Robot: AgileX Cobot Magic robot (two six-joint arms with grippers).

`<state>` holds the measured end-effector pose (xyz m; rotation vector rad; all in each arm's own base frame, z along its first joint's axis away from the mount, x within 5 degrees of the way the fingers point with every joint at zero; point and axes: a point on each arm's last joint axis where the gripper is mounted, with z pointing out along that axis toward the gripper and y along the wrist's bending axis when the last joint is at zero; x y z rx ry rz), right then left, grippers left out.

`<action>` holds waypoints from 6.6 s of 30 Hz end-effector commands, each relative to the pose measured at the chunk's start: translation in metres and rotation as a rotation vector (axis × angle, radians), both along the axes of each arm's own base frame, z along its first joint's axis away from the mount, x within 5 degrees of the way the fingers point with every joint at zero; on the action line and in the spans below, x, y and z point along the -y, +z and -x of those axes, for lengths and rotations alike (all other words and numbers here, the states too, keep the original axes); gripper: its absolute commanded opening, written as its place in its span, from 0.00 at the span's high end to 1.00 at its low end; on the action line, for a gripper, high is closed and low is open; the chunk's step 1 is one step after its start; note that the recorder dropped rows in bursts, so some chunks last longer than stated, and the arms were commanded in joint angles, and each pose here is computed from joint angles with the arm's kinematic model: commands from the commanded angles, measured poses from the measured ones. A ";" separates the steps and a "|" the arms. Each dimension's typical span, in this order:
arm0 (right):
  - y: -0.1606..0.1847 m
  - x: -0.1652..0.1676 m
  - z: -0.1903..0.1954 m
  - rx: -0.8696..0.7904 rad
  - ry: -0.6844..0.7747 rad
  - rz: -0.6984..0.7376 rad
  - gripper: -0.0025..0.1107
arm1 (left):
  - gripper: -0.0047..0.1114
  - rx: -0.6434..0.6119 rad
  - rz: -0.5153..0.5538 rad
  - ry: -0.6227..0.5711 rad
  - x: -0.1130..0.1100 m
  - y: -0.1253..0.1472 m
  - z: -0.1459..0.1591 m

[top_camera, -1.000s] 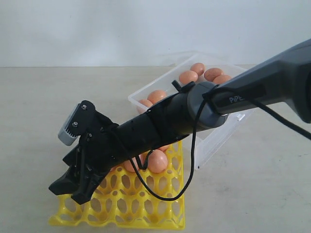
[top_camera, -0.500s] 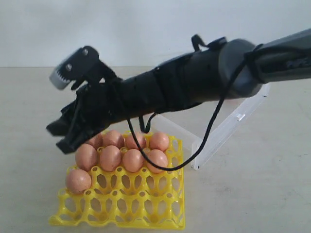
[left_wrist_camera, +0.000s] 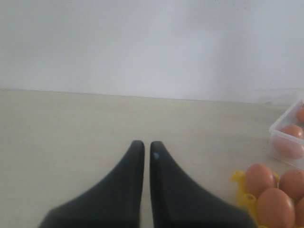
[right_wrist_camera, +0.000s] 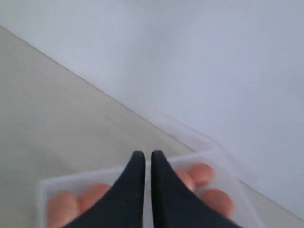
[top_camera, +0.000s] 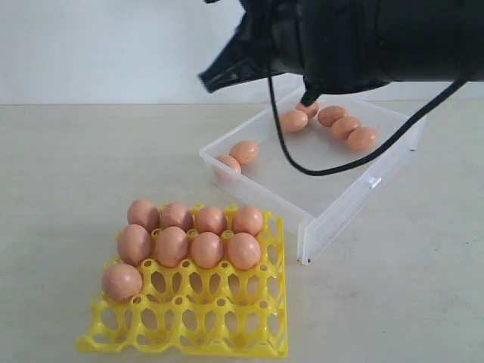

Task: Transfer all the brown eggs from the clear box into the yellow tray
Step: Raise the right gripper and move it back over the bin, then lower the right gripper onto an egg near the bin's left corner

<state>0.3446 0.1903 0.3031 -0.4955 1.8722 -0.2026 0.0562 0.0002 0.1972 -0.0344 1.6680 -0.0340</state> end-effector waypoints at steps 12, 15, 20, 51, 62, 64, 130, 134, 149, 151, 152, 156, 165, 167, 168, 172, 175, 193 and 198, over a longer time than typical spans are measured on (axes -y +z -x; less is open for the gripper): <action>-0.029 0.191 -0.056 -0.039 -0.659 -0.256 0.98 | 0.92 0.005 0.000 0.005 0.000 0.000 0.000; -0.027 0.232 -0.053 0.041 -0.863 -0.526 0.98 | 0.92 0.005 0.000 0.005 0.000 0.000 0.000; -0.036 0.273 -0.044 0.047 -0.942 -0.625 0.98 | 0.92 0.005 0.000 0.005 0.000 0.000 0.000; -0.040 0.238 -0.046 -0.276 -0.120 -1.211 0.98 | 0.92 0.005 0.000 0.005 0.000 0.000 0.000; -0.018 0.137 -0.070 -0.864 0.213 -0.335 0.98 | 0.92 0.005 0.000 0.005 0.000 0.000 0.000; -0.007 0.124 -0.072 -0.843 0.098 -0.156 0.98 | 0.92 0.005 0.000 0.005 0.000 0.000 0.000; -0.130 0.042 -0.146 -0.873 0.354 -0.064 0.53 | 0.92 0.005 0.000 0.005 0.000 0.000 0.000; -0.116 0.042 -0.155 -0.723 0.375 -0.025 0.53 | 0.92 0.005 0.000 0.005 0.000 0.000 0.000; -0.138 0.026 -0.171 -0.610 0.272 -0.170 0.53 | 0.92 0.005 0.000 0.005 0.000 0.000 0.000; -0.142 0.024 -0.173 -0.587 0.269 -0.168 0.53 | 0.92 0.005 0.000 0.005 0.000 0.000 0.000; -0.146 0.022 -0.174 -0.573 0.266 -0.166 0.53 | 0.92 0.005 0.000 0.005 0.000 0.000 0.000; -0.157 0.020 -0.173 -0.620 0.251 -0.184 0.53 | 0.92 0.005 0.000 0.005 0.000 0.000 0.000; -0.151 0.029 -0.155 -0.798 0.279 -0.039 0.53 | 0.92 0.005 0.000 0.005 0.000 0.000 0.000; -0.145 0.029 -0.154 -0.781 0.299 -0.014 0.53 | 0.92 0.005 0.000 0.005 0.000 0.000 0.000; -0.142 0.029 -0.154 -0.774 0.323 0.009 0.53 | 0.92 0.005 0.000 0.005 0.000 0.000 0.000; -0.140 0.029 -0.151 -0.748 0.452 0.139 0.53 | 0.92 0.005 0.000 0.005 0.000 0.000 0.000; -0.140 0.029 -0.151 -0.721 0.522 0.212 0.53 | 0.92 0.005 0.000 0.005 0.000 0.000 0.000; -0.170 0.027 -0.159 -0.608 0.729 0.437 0.53 | 0.92 0.005 0.000 0.005 0.000 0.000 0.000; -0.166 0.023 -0.165 -0.532 0.688 0.364 0.53 | 0.92 0.005 0.000 0.005 0.000 0.000 0.000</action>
